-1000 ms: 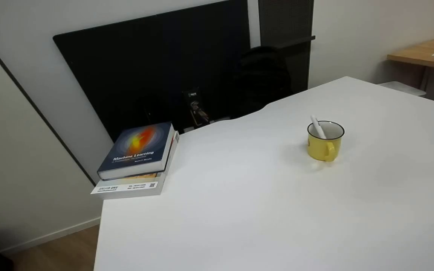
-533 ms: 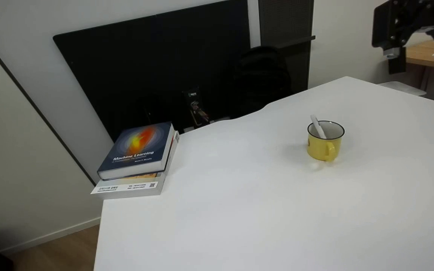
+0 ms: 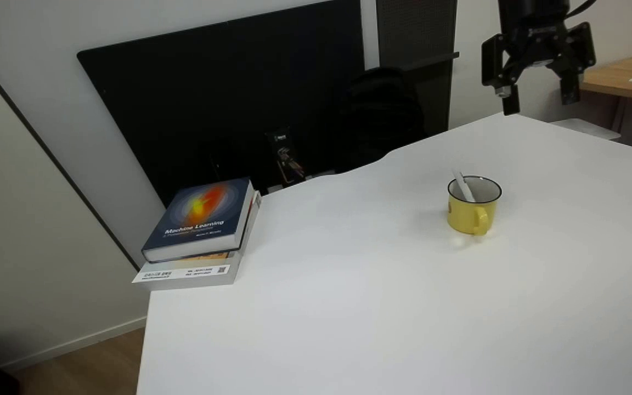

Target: Take the marker from the mug and put it on the table

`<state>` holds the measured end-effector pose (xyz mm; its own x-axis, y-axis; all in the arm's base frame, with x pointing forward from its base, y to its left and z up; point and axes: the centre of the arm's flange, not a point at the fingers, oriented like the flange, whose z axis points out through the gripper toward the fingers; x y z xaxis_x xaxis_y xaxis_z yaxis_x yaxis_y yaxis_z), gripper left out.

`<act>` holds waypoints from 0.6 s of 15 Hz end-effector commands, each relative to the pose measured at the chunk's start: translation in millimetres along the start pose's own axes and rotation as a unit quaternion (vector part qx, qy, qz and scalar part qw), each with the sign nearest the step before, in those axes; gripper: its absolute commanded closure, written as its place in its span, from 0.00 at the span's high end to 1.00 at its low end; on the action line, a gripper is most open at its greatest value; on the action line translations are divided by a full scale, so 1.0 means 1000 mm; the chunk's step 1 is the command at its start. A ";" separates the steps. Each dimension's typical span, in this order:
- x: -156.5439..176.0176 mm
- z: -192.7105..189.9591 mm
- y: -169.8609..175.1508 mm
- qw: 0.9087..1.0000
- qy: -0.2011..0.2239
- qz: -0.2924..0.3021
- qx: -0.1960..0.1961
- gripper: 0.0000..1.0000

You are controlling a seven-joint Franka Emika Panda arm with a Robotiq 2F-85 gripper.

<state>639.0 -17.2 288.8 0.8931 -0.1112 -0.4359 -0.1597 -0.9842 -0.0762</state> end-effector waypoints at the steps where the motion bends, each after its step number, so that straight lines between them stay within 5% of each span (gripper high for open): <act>1: 0.009 -0.002 0.000 1.000 0.005 0.003 0.000 1.00; 9: 0.022 -0.004 -0.001 1.000 0.010 0.007 -0.001 1.00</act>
<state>660.7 -19.7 282.6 0.8993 -0.1269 -0.4185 -0.1708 -0.9829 -0.0690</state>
